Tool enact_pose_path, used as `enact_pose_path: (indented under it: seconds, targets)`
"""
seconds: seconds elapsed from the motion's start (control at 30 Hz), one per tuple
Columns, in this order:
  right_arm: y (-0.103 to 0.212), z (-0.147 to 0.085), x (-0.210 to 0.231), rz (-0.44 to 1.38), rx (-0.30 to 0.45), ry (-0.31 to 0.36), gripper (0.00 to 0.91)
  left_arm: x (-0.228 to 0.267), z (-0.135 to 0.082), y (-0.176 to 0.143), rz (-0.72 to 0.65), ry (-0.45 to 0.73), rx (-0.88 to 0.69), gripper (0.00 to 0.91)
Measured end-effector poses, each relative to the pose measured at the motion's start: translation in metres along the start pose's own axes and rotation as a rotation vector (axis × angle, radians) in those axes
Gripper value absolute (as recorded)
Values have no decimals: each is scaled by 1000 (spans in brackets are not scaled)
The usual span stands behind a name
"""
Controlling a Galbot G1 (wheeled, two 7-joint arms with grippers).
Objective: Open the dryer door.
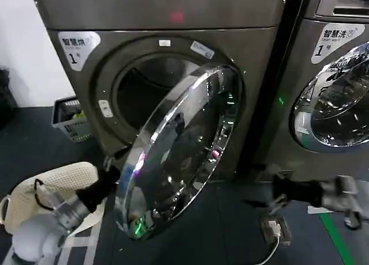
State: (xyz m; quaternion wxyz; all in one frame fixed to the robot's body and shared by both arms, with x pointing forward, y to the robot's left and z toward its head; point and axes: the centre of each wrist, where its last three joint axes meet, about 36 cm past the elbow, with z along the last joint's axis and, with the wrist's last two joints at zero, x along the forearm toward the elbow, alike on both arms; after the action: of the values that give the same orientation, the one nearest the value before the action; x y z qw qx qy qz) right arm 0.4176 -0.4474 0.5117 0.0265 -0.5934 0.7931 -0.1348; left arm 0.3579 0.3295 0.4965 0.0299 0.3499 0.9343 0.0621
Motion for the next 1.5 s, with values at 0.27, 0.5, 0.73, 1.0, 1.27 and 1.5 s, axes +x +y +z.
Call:
enact_pose_path:
  seconds: [0.27, 0.5, 0.73, 1.0, 1.27, 1.5]
  targets:
    - [33, -19, 65, 253, 38, 1, 907, -10, 3, -11, 78, 6, 16, 907]
    - [68, -33, 98, 526, 33, -42, 907, -20, 3, -26, 149, 7, 24, 907]
    - [107, -51, 120, 954, 35, -164, 907, -29, 1, -42, 226, -21, 68, 907]
    - [136, -64, 138, 1327, 85, -226, 907, -45, -1, -53, 308, -34, 91, 907]
    - [161, -99, 182, 1635, 196, -18, 907, -68, 2, -68, 396, -61, 112, 907]
    - [190, -135, 218, 1771, 228, 66, 907, -90, 10, -84, 491, -66, 152, 907]
